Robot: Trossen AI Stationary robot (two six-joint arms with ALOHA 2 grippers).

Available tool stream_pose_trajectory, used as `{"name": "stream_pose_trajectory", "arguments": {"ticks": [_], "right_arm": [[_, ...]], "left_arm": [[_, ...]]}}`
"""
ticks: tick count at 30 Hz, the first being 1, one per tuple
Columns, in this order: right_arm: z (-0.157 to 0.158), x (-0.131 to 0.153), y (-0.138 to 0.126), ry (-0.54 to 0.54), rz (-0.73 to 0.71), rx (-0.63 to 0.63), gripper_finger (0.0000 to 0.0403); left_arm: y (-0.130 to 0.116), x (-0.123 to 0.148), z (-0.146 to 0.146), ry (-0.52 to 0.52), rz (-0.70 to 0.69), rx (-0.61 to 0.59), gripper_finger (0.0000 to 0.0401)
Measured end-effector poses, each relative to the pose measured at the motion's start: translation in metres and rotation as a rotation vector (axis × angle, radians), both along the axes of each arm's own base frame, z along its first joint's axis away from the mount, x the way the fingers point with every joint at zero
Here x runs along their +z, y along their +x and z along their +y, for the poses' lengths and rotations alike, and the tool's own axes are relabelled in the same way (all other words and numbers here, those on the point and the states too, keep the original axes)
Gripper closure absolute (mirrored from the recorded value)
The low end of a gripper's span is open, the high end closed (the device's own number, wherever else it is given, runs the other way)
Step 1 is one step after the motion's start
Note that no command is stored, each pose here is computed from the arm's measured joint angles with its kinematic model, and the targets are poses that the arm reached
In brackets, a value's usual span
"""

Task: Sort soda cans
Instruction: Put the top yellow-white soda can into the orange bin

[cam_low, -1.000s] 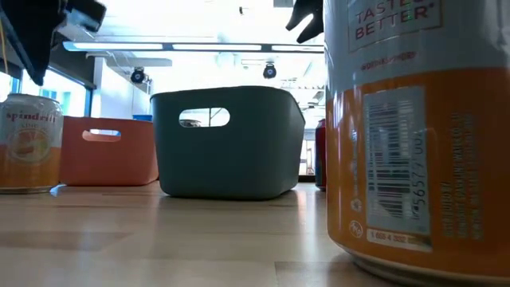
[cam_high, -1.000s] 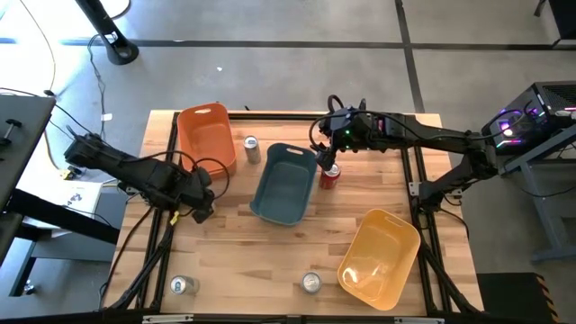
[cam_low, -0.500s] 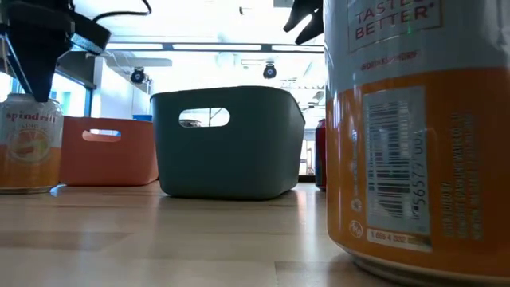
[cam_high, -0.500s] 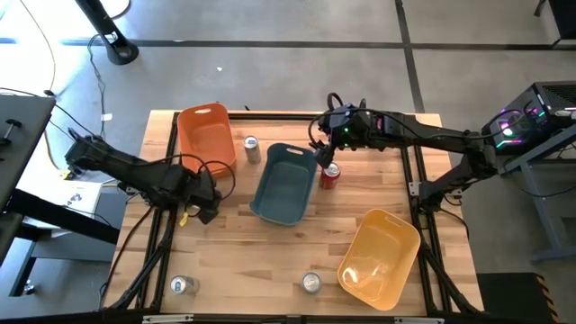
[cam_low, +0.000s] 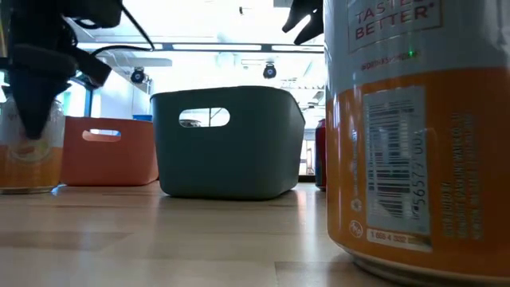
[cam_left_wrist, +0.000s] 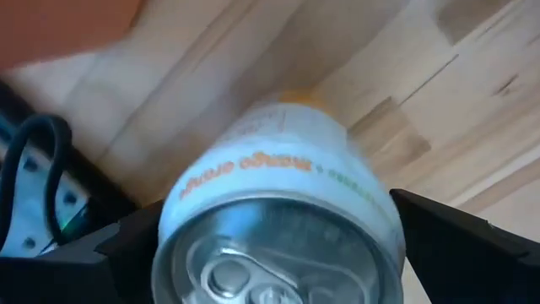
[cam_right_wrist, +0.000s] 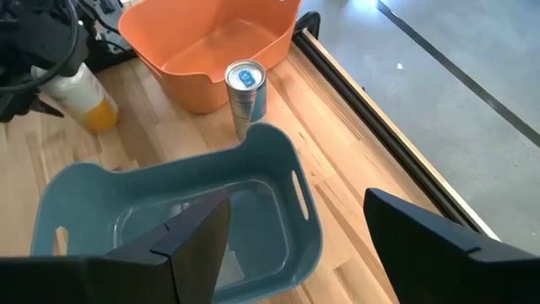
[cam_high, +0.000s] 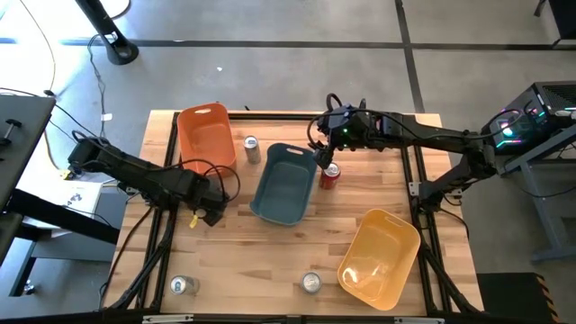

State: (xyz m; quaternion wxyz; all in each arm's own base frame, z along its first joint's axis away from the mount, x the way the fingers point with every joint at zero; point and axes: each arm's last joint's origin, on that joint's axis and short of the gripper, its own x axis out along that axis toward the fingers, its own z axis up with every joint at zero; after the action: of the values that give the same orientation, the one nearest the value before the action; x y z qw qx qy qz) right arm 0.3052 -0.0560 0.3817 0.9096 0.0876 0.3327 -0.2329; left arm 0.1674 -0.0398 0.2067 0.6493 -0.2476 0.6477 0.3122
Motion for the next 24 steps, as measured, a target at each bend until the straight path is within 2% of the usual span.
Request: {"name": "stream_pose_trajectory", "arguments": {"ticks": [8,10,14,17,20,24], "right_arm": [[0.0,0.0,0.0,0.002,-0.001,-0.003,0.0134],[0.0,0.0,0.0,-0.005,0.0,-0.01,0.0134],[-0.001,0.0,0.0,-0.011,0.001,-0.017,0.0134],[-0.001,0.0,0.0,-0.011,0.001,-0.017,0.0134],[0.0,0.0,0.0,-0.01,0.004,-0.016,0.0134],[0.0,-0.001,-0.001,-0.008,0.022,-0.016,0.0134]], "left_arm": [[0.0,0.0,0.0,-0.005,-0.002,0.007,0.0028],[0.0,0.0,0.0,-0.014,0.002,0.008,0.0049],[0.0,0.0,-0.001,-0.076,0.014,0.02,0.012],[-0.001,0.003,-0.002,-0.14,0.021,0.015,0.012],[0.001,0.019,-0.004,-0.176,-0.01,-0.008,0.012],[0.014,0.068,-0.005,-0.189,-0.23,-0.112,0.012]]}}
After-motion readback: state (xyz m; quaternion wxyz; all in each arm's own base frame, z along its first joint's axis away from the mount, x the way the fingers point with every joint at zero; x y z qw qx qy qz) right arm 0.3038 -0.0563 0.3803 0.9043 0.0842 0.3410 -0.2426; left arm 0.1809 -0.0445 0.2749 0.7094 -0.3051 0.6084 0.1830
